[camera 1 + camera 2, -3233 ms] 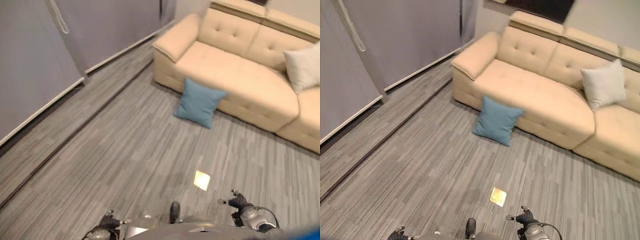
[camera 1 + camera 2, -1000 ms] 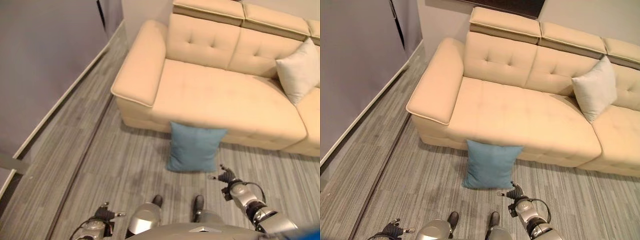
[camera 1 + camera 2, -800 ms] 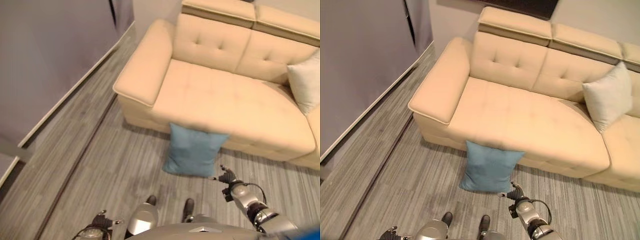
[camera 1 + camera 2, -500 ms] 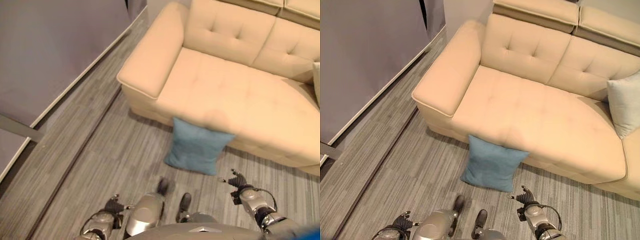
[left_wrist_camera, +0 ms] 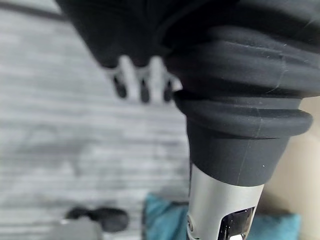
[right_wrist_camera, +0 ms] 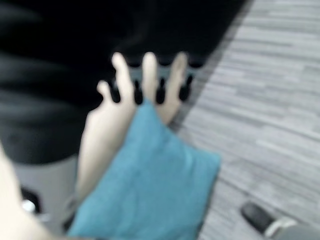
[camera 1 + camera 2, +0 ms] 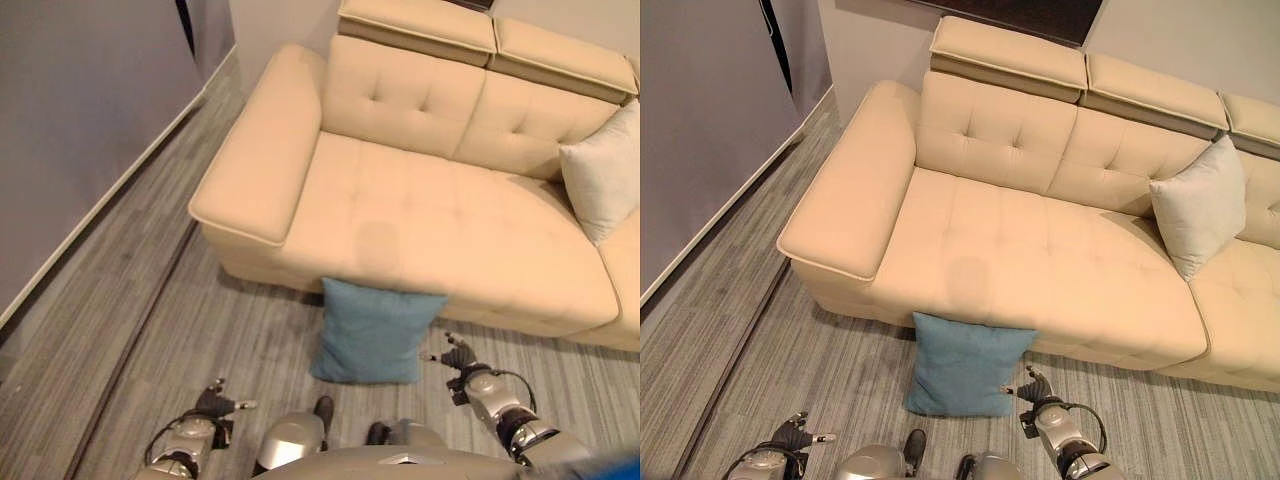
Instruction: Pick up all the scattered cushions and arrange them neatly on the sofa.
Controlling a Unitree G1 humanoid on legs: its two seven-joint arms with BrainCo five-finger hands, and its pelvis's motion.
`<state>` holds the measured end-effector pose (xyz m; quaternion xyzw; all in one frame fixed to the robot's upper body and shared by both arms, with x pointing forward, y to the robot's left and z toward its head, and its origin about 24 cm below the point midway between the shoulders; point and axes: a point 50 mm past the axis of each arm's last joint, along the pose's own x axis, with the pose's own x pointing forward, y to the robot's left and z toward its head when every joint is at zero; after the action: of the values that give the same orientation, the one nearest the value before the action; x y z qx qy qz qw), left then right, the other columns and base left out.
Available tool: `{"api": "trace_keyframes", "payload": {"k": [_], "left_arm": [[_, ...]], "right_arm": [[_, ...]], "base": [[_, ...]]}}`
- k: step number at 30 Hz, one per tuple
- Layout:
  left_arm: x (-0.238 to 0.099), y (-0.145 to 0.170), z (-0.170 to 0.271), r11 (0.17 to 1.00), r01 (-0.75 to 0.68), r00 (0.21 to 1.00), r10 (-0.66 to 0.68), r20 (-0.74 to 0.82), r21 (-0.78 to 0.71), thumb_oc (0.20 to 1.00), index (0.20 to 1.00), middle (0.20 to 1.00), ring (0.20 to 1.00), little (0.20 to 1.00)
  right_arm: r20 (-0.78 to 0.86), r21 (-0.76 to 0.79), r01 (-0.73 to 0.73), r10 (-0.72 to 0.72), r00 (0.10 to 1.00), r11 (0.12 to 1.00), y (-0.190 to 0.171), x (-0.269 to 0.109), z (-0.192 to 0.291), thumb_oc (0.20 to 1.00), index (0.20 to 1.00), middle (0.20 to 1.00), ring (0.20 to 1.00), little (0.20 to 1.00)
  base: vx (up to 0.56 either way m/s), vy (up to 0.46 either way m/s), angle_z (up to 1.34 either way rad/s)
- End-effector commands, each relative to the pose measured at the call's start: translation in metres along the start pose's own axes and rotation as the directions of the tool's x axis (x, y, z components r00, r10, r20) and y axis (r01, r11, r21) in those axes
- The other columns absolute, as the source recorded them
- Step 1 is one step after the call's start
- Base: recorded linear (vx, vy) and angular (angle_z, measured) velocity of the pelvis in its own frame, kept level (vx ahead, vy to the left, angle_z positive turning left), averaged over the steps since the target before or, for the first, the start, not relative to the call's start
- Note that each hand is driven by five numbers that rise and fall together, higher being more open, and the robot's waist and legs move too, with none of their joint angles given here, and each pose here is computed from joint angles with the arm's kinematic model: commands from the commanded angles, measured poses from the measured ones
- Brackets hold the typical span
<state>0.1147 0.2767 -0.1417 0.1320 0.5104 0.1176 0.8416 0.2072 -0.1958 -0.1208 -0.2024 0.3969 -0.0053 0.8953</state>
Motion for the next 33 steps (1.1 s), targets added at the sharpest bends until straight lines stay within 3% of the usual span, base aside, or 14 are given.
{"api": "trace_keyframes", "payload": {"k": [1,9,14,15,18,22,26,33], "left_arm": [[-0.002,0.011,-0.013,0.999,-0.034,0.999,0.033,-0.033,-0.018,1.000,1.000,1.000,1.000,1.000],[0.000,0.009,0.000,0.998,-0.045,0.999,0.046,0.011,-0.040,1.000,1.000,1.000,1.000,1.000],[0.004,0.006,0.072,0.979,-0.056,0.965,0.103,0.240,-0.195,1.000,1.000,1.000,1.000,1.000],[0.002,0.004,0.104,0.968,-0.038,0.934,0.123,0.334,-0.250,1.000,1.000,1.000,1.000,1.000],[-0.004,0.002,0.146,0.955,-0.011,0.886,0.147,0.440,-0.298,1.000,1.000,1.000,1.000,1.000],[-0.035,0.015,0.247,0.904,0.036,0.724,0.270,0.634,-0.427,1.000,1.000,1.000,1.000,1.000],[-0.061,0.021,0.297,0.887,0.088,0.625,0.305,0.719,-0.453,1.000,1.000,1.000,1.000,1.000],[-0.102,0.037,0.348,0.866,0.151,0.477,0.358,0.802,-0.477,1.000,1.000,1.000,1.000,1.000]], "right_arm": [[0.084,-0.012,0.048,-0.047,0.995,0.999,-0.017,0.004,0.022,1.000,1.000,1.000,1.000,1.000],[0.116,-0.015,0.075,-0.073,0.991,0.997,-0.025,0.004,0.026,1.000,1.000,1.000,1.000,1.000],[0.177,0.076,0.220,-0.231,0.957,0.972,-0.054,0.005,0.046,1.000,1.000,1.000,1.000,1.000],[0.222,0.141,0.284,-0.310,0.925,0.948,-0.071,0.004,0.064,1.000,1.000,1.000,1.000,1.000],[0.269,0.199,0.347,-0.392,0.880,0.916,-0.089,0.003,0.090,1.000,1.000,1.000,1.000,1.000],[0.451,0.348,0.456,-0.573,0.685,0.819,-0.132,-0.017,0.185,1.000,1.000,1.000,1.000,1.000],[0.485,0.490,0.472,-0.679,0.551,0.733,-0.156,-0.038,0.229,1.000,1.000,1.000,1.000,1.000],[0.531,0.619,0.398,-0.735,0.422,0.677,-0.167,-0.065,0.265,1.000,1.000,1.000,1.000,1.000]], "base": [[0.08,-0.067,0.01],[0.05,-0.084,0.13],[-0.20,-0.061,0.40],[-0.26,-0.048,0.37],[-0.16,-0.023,0.07],[-0.18,0.033,-0.14],[-0.05,0.070,-0.23],[0.01,0.025,-0.05]]}}
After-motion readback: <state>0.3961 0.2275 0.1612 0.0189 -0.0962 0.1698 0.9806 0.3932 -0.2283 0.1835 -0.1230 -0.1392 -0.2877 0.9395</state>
